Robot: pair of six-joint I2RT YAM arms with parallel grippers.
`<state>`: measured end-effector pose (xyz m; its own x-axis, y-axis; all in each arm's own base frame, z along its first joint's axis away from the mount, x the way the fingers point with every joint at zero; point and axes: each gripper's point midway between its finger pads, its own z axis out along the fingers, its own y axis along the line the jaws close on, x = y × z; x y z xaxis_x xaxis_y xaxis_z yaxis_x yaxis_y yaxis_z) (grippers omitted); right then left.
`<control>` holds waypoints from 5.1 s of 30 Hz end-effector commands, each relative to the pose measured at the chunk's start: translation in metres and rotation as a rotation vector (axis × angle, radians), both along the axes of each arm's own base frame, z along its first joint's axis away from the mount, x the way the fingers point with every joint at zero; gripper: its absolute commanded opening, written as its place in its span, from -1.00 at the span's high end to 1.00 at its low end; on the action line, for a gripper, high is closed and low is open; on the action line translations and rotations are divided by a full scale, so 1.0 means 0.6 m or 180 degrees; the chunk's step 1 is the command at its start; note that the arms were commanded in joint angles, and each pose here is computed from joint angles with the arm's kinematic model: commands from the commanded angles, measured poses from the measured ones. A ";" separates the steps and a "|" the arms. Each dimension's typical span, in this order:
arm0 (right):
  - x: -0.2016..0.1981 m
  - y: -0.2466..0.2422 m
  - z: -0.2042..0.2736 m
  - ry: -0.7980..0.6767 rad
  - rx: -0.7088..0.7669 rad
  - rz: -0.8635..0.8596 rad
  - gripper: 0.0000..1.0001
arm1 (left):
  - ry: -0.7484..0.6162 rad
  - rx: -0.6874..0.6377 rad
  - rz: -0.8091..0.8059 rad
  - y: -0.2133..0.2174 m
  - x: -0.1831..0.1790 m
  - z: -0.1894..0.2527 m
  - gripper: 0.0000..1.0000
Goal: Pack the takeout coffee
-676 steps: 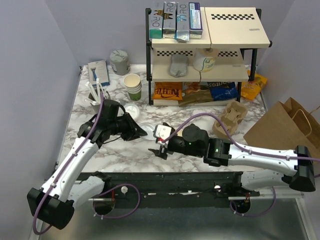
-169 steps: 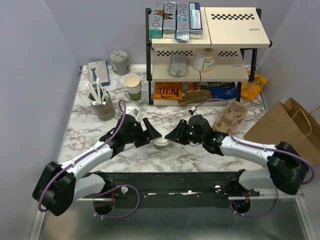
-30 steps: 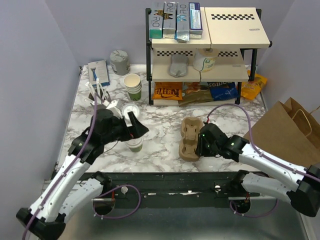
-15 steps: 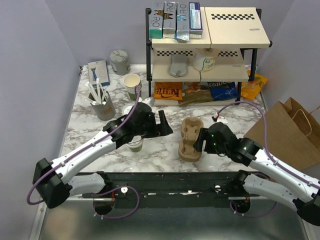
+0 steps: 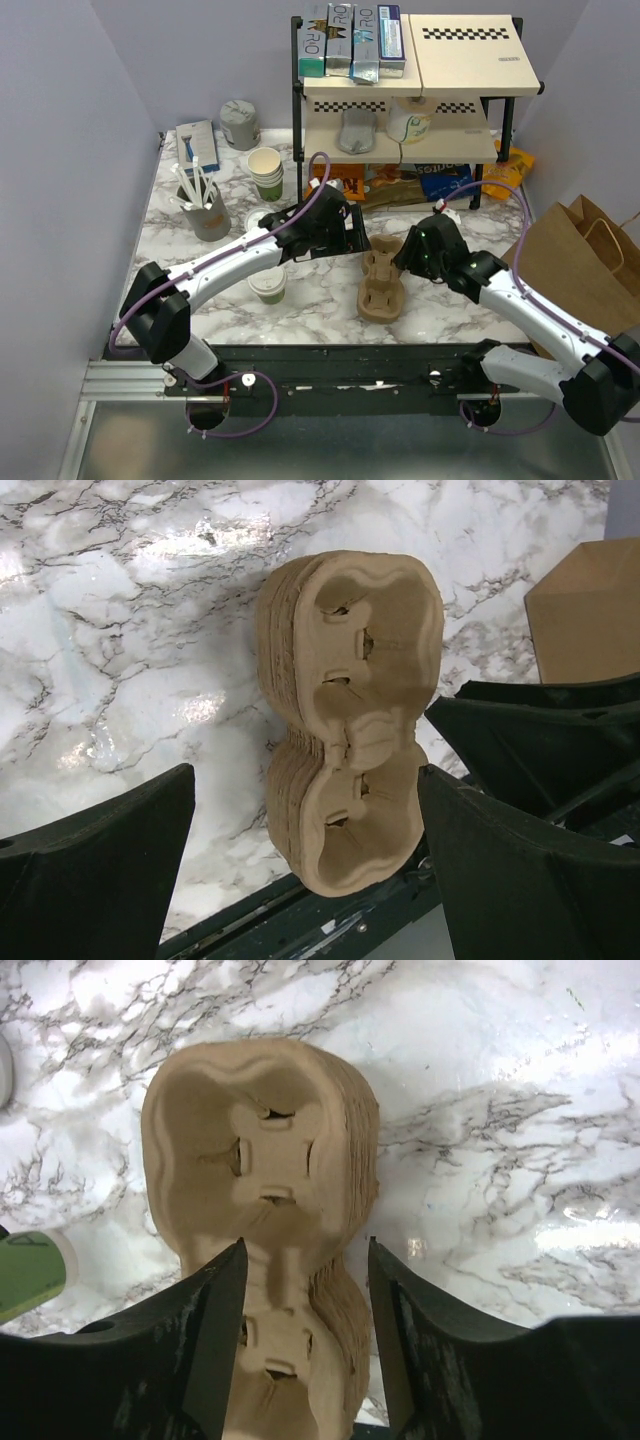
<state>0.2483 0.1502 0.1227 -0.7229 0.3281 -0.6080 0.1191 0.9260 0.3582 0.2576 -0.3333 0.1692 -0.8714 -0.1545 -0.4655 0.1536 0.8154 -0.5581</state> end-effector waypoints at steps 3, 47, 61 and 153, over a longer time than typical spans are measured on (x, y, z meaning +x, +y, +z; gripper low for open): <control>0.034 0.020 0.021 -0.0144 0.0142 0.0115 -0.15 | -0.0084 -0.0044 -0.0048 -0.017 0.011 0.005 -0.98; 0.043 -0.008 -0.003 -0.0014 -0.0200 -0.0046 0.03 | 0.0067 -0.0118 -0.0211 -0.044 0.007 -0.029 -0.98; 0.048 -0.006 -0.011 0.0040 -0.0259 -0.0012 0.14 | 0.0061 -0.0089 -0.0208 -0.042 0.009 -0.030 -0.98; 0.010 -0.047 0.110 -0.0660 0.0264 -0.0412 -0.65 | -0.0261 -0.0590 -0.0500 -0.051 -0.006 0.035 0.98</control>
<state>0.2580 0.1475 0.1855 -0.5666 0.4260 -0.7053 0.0204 0.8630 0.5049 0.2624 -0.3712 0.1600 -0.8764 -0.1029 -0.4705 0.2737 0.6974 -0.6623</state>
